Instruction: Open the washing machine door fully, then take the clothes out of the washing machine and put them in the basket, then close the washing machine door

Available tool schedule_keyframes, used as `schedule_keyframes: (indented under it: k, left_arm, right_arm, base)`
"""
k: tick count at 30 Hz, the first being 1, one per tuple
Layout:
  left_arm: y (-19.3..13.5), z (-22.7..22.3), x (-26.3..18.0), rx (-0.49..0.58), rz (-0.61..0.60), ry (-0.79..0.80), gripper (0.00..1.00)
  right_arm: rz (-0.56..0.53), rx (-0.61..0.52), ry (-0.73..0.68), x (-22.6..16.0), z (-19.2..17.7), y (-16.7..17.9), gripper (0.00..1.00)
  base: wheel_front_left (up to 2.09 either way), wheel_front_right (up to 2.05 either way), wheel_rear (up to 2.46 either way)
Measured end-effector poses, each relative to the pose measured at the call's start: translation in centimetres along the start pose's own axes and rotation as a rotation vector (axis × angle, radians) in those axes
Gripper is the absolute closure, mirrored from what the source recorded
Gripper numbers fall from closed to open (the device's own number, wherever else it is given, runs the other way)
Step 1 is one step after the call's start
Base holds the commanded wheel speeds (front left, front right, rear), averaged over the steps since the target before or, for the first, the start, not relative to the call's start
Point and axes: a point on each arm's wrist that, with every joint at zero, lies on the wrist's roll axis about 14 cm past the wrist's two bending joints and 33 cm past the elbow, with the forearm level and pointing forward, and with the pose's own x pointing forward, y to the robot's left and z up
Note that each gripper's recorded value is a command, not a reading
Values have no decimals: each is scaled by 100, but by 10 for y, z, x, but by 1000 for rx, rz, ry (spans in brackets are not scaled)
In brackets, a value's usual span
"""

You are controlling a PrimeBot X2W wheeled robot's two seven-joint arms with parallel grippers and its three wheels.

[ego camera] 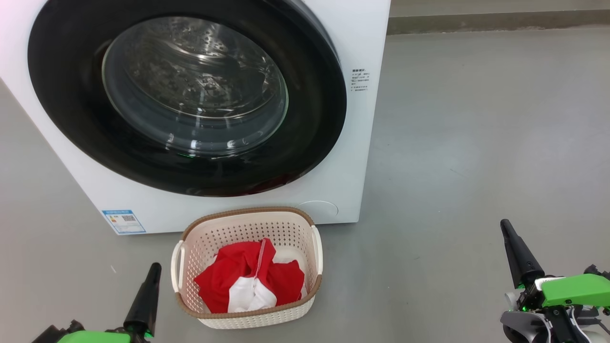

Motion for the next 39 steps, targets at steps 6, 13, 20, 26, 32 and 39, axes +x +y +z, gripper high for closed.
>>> schedule_keyframes:
  k: [6,13,20,26,32,39]
  left_arm:
    - [0,0,0,-2,0,0,100]
    - [0,0,0,-3,0,0,100]
    - [0,0,0,-3,0,-2,100]
    - [0,1,0,-4,0,-3,100]
    - [0,0,0,-5,-1,-3,100]
    - [0,0,0,-6,-1,-1,100]
  right_arm:
    - [0,0,0,0,0,0,100]
    - [0,0,0,0,0,0,100]
    - [0,1,0,0,0,0,100]
    - [0,1,-1,0,0,0,100]
    - [-1,0,-1,0,0,0,100]
    - [-1,0,3,0,0,0,100]
  base:
    - [0,0,0]
    - [0,0,0]
    - [0,0,0]
    - [0,0,0]
    - [0,0,0]
    - [0,0,0]
